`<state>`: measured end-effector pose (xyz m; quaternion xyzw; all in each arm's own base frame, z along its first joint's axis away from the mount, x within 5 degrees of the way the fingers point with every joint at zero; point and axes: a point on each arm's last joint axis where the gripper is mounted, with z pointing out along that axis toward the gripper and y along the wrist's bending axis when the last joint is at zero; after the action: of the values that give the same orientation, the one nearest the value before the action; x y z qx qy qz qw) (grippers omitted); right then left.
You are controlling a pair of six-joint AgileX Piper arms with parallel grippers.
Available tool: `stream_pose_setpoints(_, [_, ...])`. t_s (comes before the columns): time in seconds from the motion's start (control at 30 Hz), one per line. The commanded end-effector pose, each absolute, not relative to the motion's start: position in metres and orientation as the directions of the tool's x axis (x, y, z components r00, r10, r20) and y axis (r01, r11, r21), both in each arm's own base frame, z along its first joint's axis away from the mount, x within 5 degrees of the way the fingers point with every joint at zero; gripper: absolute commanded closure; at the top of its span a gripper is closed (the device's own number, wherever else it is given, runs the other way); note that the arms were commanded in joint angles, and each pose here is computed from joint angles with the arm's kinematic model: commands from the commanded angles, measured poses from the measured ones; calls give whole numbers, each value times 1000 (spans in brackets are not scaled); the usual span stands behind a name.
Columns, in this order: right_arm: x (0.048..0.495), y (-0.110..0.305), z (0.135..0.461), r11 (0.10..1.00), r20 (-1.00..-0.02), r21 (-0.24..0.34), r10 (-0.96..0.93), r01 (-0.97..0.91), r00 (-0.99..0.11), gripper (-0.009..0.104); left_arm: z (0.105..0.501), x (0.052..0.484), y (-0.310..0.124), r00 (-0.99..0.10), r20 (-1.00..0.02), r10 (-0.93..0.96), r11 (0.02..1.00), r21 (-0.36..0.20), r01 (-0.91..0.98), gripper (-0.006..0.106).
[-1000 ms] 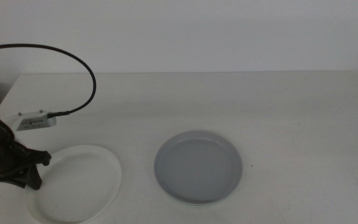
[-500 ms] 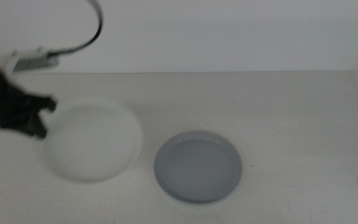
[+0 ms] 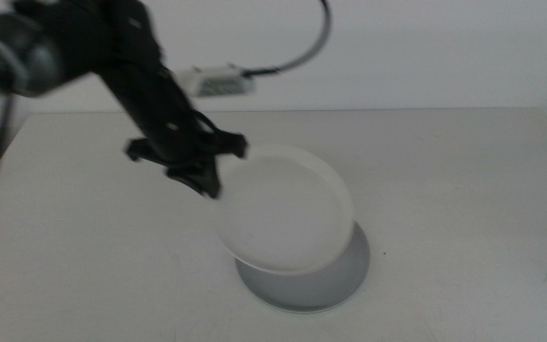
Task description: Stack the three bowls on top of each other.
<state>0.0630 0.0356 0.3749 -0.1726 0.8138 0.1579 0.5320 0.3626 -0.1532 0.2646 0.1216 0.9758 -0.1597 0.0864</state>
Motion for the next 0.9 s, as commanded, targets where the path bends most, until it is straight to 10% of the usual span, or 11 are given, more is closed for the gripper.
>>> stream_pose_setpoints(0.0, [66,35,387,894,-950,60,-85,-444,-301,47,284,361,-169,-938,-286,196,899,-330,289,100])
stream_pose_setpoints(0.37, [66,35,387,894,-950,60,-85,-444,-301,47,239,378,-187,-956,-230,183,895,-363,259,96])
stream_pose_setpoints(0.7, [66,35,387,894,-950,61,-85,-444,-301,47,249,372,-189,-935,-253,249,854,-398,335,17])
stream_pose_setpoints(0.87, [66,35,387,894,-950,61,-85,-444,-301,47,283,366,-181,-917,-338,210,817,-454,355,13])
